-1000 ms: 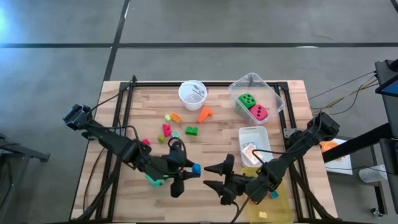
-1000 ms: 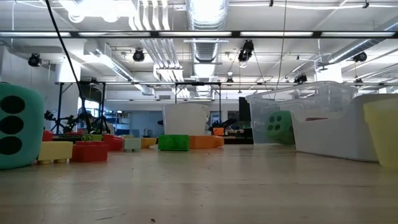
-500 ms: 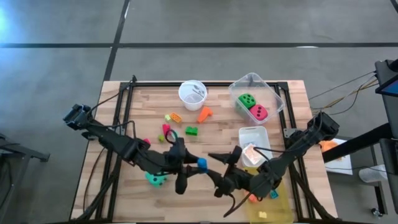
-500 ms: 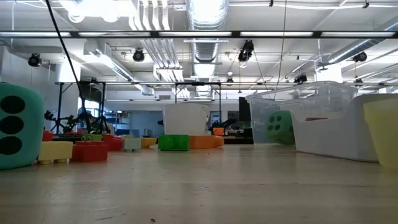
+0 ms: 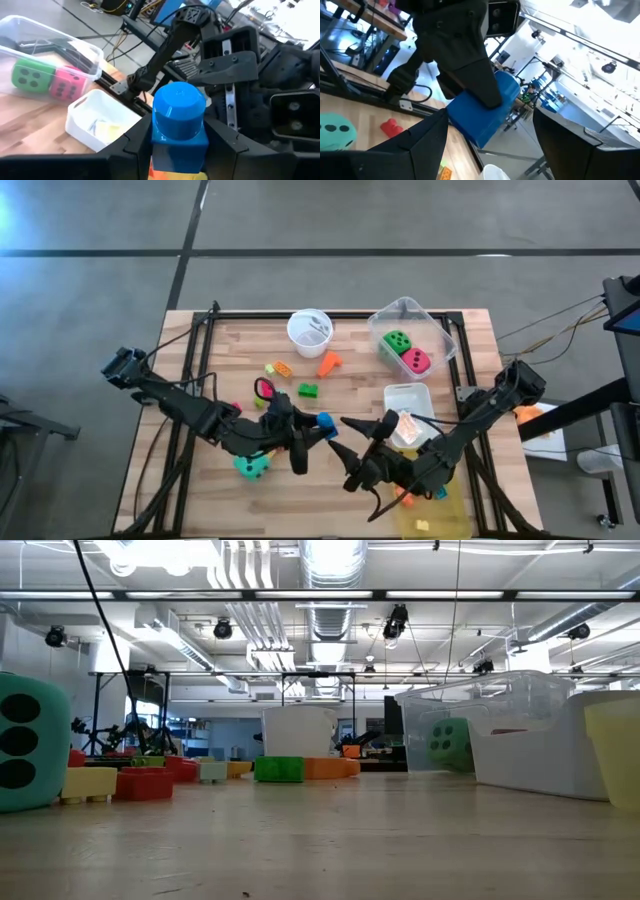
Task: Pick & Place Toys
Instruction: Put the blue game piece into the yellow bin
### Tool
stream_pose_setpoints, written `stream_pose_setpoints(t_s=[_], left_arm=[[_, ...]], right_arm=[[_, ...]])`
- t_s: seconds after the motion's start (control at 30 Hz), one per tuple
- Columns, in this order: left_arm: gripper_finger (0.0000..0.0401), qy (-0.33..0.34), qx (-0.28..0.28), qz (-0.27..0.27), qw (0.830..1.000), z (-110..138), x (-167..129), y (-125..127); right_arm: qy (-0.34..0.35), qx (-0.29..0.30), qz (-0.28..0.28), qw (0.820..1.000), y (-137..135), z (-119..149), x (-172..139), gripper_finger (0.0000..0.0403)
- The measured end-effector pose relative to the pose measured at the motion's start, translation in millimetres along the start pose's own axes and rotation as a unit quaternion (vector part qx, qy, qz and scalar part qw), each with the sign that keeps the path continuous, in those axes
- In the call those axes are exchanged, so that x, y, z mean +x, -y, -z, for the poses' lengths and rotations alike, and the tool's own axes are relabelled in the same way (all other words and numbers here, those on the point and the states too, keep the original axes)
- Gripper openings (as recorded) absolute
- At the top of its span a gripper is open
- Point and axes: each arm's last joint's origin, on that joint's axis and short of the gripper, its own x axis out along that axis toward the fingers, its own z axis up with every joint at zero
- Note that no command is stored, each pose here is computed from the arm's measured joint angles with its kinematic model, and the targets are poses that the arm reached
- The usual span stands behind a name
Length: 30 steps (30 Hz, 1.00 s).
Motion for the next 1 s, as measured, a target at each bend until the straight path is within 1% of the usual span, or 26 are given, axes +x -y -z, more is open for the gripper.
stream_pose_setpoints(t_s=[0.17,0.43,0.67,0.77,1.0], left_arm=[[0.0134,0.009,-0.014,0.014,1.0,-3.5,-0.9,2.5],[0.0134,0.009,-0.028,0.038,0.999,-9.8,-5.5,5.1],[0.0134,0.007,-0.028,0.039,0.999,-8.1,-4.3,5.3],[0.0134,0.007,-0.031,0.046,0.998,-8.4,-4.2,6.1],[0.0134,0.005,-0.038,0.059,0.997,-9.5,-4.4,7.7]], right_arm=[[-0.015,-0.014,0.018,1.0,3.7,-2.4,1.8,0.0283],[-0.014,-0.018,0.02,1.0,6.2,-6.1,2.3,0.0283],[-0.011,-0.01,0.023,1.0,11.3,-12.5,4.0,0.0278],[-0.009,-0.01,0.022,1.0,12.2,-13.9,4.8,0.0249],[0.011,-0.01,0.007,1.0,12.6,-13.5,10.4,0.015]])
